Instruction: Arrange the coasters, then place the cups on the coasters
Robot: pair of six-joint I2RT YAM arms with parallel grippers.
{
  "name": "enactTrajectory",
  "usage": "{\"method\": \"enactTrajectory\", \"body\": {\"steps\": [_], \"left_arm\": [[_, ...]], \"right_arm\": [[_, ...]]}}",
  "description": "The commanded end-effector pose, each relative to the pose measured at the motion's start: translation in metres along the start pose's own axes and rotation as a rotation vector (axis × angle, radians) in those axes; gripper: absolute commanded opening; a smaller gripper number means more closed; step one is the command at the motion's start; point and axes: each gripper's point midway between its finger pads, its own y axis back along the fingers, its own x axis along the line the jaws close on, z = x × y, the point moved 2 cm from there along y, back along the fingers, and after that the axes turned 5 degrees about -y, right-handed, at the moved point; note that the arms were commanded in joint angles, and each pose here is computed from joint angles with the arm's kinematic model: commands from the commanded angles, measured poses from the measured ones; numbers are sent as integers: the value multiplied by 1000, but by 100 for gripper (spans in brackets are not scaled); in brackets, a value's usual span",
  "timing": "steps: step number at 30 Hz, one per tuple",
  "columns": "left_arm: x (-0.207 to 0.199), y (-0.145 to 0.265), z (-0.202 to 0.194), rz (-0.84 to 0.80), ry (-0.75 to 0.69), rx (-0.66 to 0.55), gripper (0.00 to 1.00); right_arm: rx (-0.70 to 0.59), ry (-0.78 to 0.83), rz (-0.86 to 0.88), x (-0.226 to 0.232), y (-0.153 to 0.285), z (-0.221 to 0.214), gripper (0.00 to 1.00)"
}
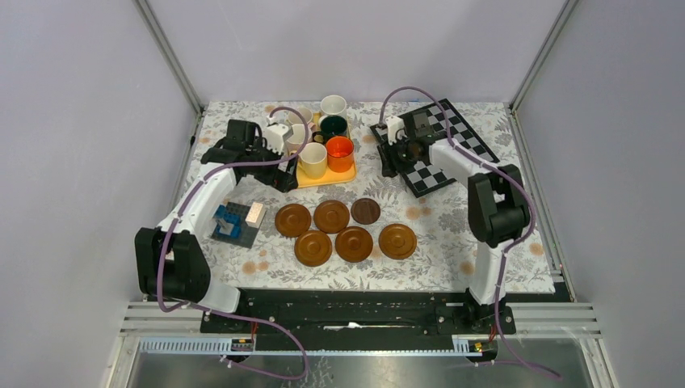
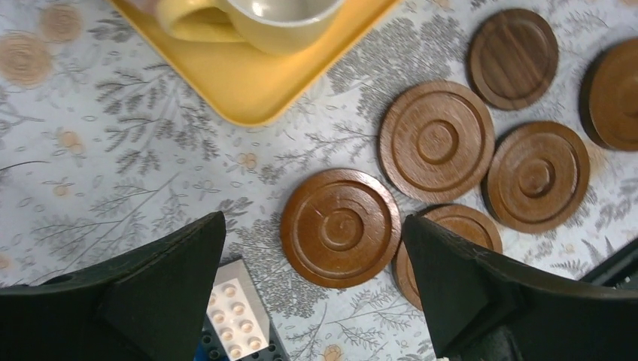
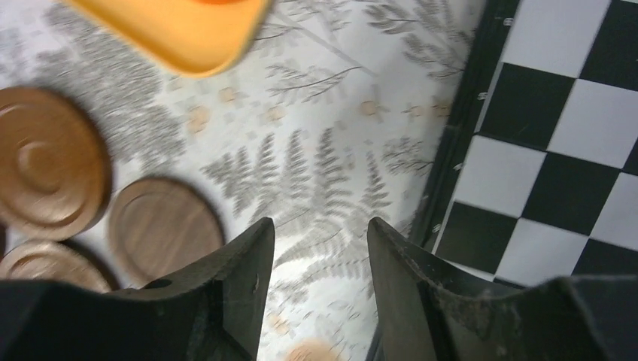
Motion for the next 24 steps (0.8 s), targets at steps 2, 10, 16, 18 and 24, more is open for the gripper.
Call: {"method": "enactTrajectory", "body": {"steps": [2, 10, 16, 18, 24], "left_arm": [[-26, 7, 0, -147, -97, -72, 99], [-45, 4, -20, -245, -245, -109, 99], [-64, -2, -34, -304, -370, -136, 98], [-70, -5, -39, -313, -406, -134, 96], [-86, -22, -47, -311, -524, -95, 93]], "right_arm": [[-72, 143, 109, 59, 34, 10, 57], [21, 170, 94, 82, 8, -11, 58], [54, 195, 72, 86, -10, -28, 57], [72, 201, 62, 85, -15, -34, 56], [102, 222, 36, 79, -21, -49, 56]]}}
